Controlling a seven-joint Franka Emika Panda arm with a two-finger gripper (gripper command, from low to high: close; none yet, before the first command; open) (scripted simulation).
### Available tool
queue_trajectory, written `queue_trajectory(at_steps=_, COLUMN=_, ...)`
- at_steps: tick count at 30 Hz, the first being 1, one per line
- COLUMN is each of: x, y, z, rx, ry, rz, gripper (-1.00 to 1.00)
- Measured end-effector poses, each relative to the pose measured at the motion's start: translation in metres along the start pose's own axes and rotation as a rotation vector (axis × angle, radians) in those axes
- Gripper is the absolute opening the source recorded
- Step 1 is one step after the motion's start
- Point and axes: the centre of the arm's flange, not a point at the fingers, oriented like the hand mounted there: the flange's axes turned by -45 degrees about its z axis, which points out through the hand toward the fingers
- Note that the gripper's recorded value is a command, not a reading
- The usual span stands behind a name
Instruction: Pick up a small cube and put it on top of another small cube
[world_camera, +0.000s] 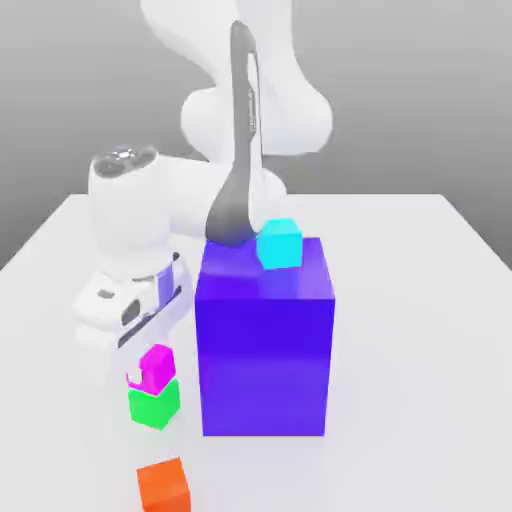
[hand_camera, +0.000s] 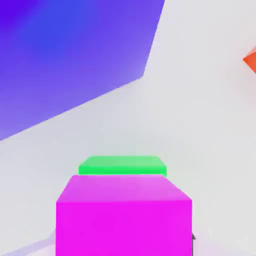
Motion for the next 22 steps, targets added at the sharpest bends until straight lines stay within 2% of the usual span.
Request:
queue_trajectory(at_steps=7, x=-0.001, y=0.000, z=-0.001, rx=-0.001, ry=-0.001, rz=0.002, gripper=1.00)
queue_trajectory(at_steps=15, x=-0.006, y=0.005, z=-0.036, rx=0.001, ry=-0.020, rz=0.009, gripper=1.00)
queue_trajectory(at_steps=22, x=-0.001, y=0.001, z=-0.062, rx=0.000, ry=-0.005, rz=0.001, gripper=1.00)
